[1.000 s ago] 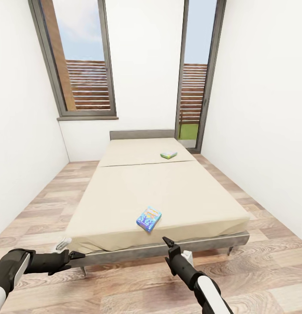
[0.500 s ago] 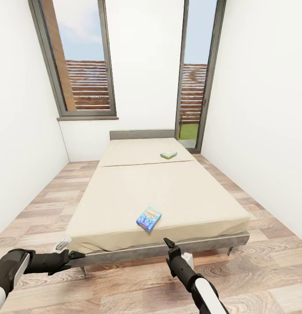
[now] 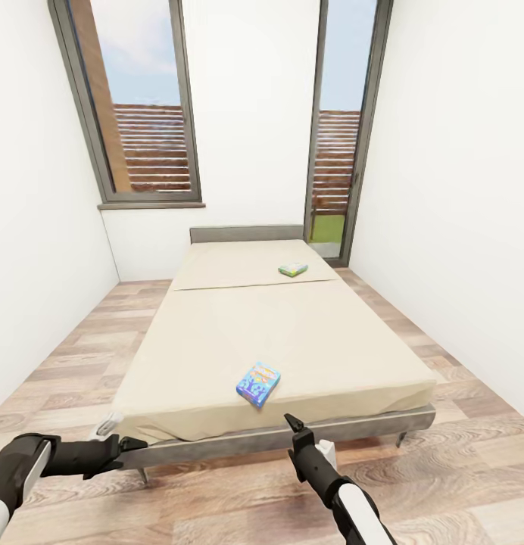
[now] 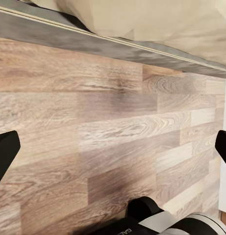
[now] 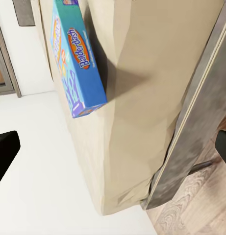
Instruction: Put all the toys in the child's room - the three board games (two on the bed and one on the table), the two jigsaw puzzles on the table, and the tennis ball on the table - inside the toy box on the table in the child's room.
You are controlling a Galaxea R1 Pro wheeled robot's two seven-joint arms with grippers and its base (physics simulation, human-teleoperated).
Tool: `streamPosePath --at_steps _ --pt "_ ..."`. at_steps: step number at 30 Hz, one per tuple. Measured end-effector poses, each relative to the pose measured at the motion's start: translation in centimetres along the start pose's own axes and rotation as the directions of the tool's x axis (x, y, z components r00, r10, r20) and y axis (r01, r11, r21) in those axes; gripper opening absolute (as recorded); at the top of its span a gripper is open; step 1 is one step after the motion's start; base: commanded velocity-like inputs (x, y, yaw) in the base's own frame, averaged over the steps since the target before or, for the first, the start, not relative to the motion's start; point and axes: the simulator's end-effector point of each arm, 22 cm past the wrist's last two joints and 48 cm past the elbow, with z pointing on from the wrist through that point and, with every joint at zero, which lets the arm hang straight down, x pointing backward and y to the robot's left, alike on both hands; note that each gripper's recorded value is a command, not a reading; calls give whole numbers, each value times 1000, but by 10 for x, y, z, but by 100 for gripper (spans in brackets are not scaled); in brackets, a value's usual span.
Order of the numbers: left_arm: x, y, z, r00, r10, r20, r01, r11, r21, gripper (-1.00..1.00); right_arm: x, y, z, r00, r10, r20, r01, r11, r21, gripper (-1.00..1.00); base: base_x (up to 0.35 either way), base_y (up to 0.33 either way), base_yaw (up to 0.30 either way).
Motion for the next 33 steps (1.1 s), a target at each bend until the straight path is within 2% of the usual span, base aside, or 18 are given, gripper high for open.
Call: streamPosePath --at_steps 16,27,33 --pt "16 9 3 1000 -13 -23 12 1000 -12 100 2 1 0 1000 1 -5 -1 1000 -1 100 15 67 0" --pt "16 10 3 1000 -13 -19 13 1000 -10 100 1 1 0 1000 0 -2 0 1000 -3 100 28 37 0" --pt "17 10 3 1000 -11 -21 10 1000 -12 100 1 8 0 1000 -1 -2 1 999 -35 100 51 45 0"
